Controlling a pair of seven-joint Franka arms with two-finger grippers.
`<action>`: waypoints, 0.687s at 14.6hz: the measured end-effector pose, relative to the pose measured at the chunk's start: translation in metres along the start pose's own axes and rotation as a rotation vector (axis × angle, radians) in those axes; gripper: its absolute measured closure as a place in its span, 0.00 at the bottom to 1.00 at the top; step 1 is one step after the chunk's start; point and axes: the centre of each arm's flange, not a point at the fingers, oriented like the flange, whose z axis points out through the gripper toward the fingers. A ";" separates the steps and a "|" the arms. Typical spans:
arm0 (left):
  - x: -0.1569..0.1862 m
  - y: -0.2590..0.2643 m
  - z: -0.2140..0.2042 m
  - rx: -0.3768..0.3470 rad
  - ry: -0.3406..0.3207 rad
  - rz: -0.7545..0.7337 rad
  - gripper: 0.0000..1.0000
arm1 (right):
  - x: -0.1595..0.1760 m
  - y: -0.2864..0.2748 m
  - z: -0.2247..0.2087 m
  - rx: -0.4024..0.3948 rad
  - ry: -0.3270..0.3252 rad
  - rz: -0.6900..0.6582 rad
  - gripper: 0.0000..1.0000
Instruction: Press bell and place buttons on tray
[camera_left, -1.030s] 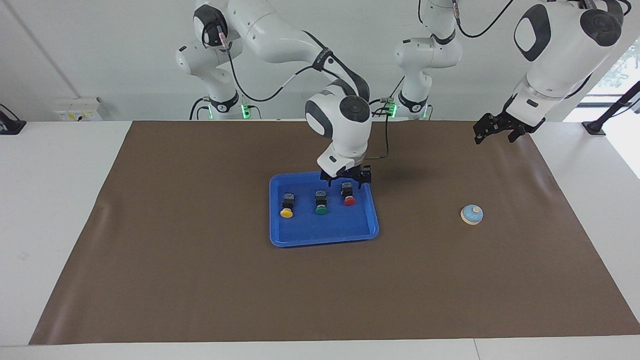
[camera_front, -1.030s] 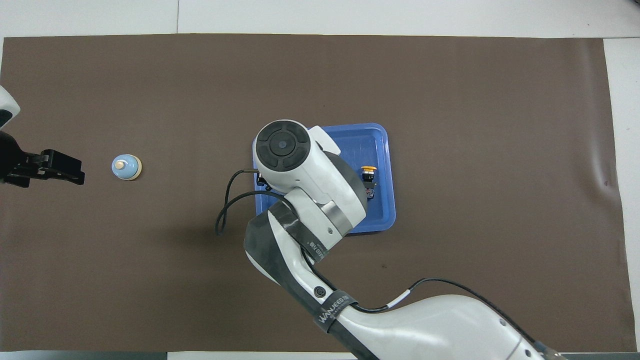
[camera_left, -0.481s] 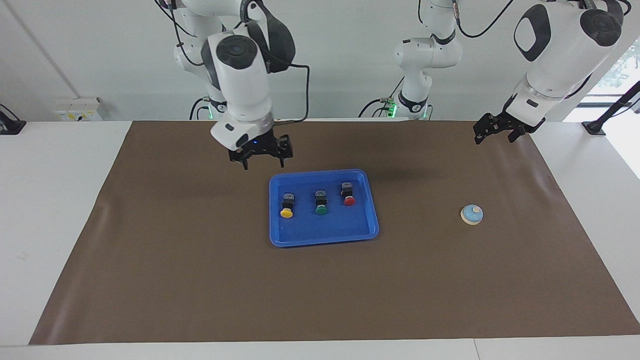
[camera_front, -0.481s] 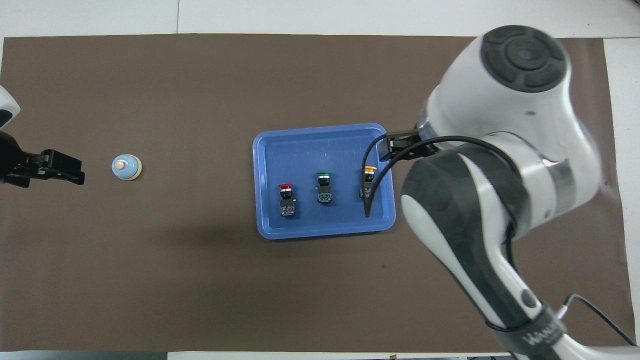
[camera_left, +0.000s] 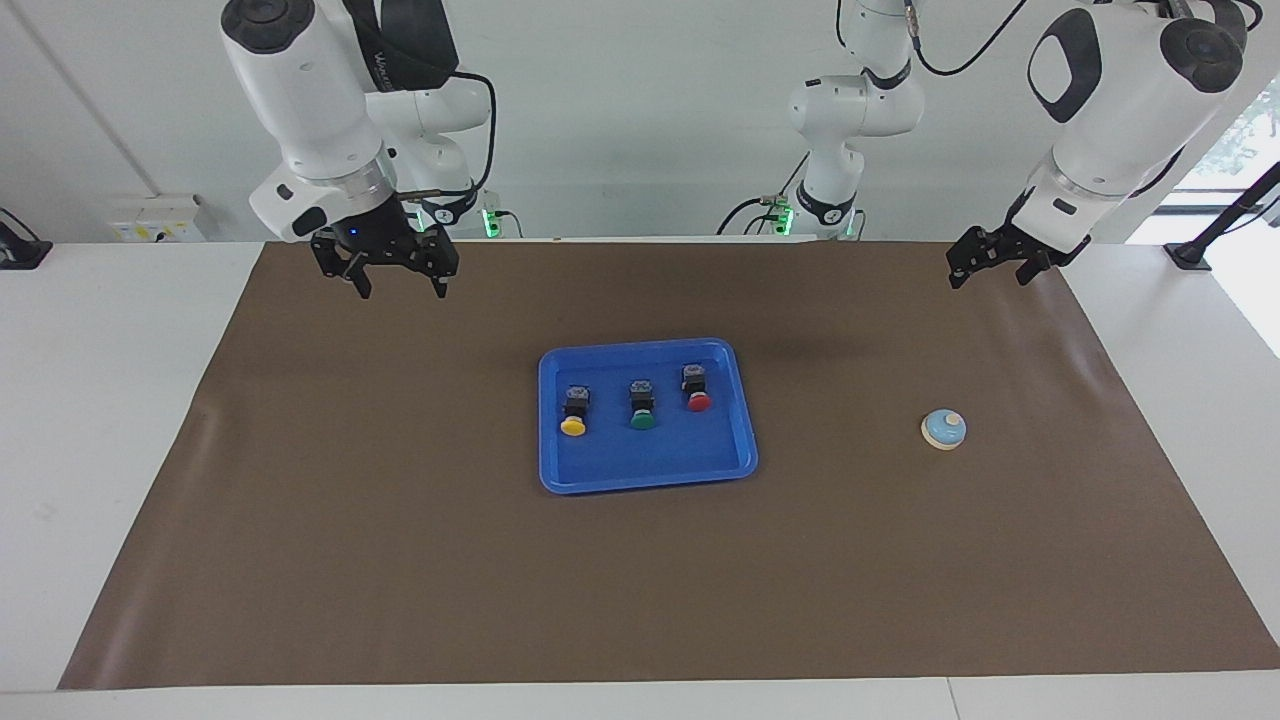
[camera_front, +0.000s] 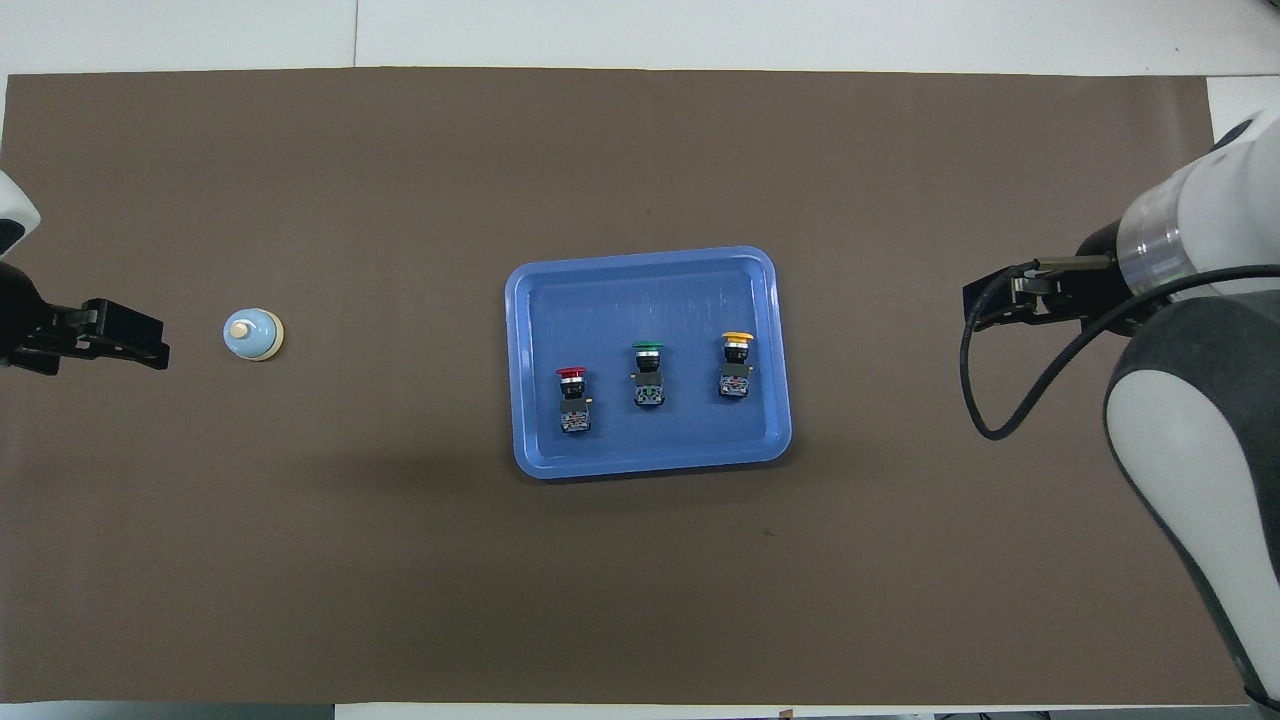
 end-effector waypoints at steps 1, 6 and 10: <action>0.000 0.000 0.000 0.000 0.000 0.000 0.00 | 0.001 0.008 0.001 0.000 -0.002 0.005 0.00; 0.000 0.000 0.000 0.000 0.000 0.000 0.00 | 0.003 0.026 0.003 0.001 -0.005 0.026 0.00; 0.000 0.000 0.000 0.000 0.000 0.000 0.00 | 0.003 0.027 0.003 -0.008 -0.005 0.025 0.00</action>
